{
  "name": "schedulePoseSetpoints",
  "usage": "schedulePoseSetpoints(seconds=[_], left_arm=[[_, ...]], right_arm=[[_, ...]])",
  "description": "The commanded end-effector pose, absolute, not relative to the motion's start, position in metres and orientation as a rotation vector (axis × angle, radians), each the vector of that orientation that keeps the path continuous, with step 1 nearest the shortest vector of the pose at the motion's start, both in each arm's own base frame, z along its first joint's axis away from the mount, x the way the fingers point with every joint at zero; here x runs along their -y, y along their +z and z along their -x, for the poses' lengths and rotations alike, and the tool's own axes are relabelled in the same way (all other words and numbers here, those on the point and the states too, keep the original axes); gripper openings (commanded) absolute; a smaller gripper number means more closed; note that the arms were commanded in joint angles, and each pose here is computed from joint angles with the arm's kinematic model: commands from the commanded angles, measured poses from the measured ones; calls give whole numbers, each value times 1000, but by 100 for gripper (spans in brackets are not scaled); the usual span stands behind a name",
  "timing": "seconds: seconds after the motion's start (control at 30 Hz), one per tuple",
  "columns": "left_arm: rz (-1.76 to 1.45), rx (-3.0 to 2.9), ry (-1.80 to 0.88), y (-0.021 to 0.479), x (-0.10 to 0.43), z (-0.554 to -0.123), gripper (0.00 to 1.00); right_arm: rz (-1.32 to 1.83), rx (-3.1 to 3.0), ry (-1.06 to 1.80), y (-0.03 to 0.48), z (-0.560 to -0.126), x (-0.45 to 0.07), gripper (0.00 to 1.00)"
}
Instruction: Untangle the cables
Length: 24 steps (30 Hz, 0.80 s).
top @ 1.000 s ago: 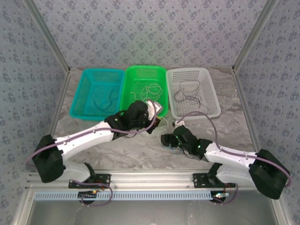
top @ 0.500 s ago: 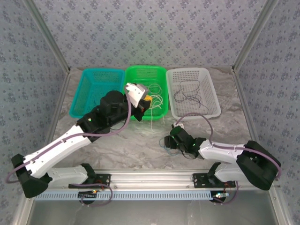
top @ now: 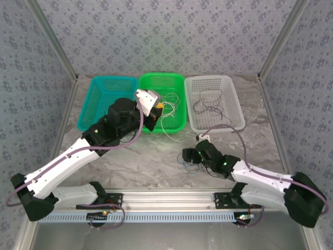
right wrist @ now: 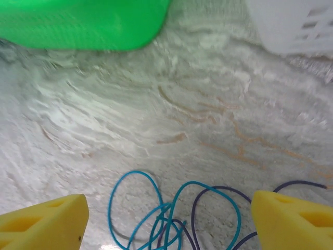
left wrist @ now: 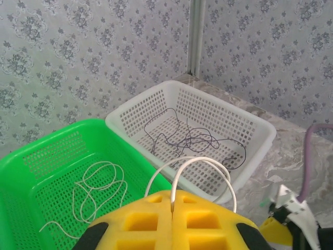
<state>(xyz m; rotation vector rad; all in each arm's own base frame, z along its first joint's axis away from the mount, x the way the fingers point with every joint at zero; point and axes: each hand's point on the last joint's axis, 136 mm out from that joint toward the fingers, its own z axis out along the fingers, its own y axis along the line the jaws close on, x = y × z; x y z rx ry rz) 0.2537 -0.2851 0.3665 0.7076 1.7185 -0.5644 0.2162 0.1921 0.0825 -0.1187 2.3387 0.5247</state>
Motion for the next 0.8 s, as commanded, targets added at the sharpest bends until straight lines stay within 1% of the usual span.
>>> schedulePoseSetpoints(seconds=[0.0, 0.27, 0.43, 0.53, 0.77], left_arm=[[-711, -1715, -541, 366, 283, -256, 0], [-692, -1732, -561, 363, 284, -258, 0], [-710, -1724, -589, 362, 289, -256, 0], [-717, -1728, -604, 361, 291, -255, 0], [-725, -1724, -635, 362, 295, -253, 0]], right_arm=[[109, -2304, 490, 102, -215, -179, 85], [251, -2116, 547, 174, -212, -177, 83], [370, -2008, 658, 209, -215, -204, 87], [451, -1980, 719, 220, -219, -226, 90], [636, -1942, 778, 227, -227, -269, 94]])
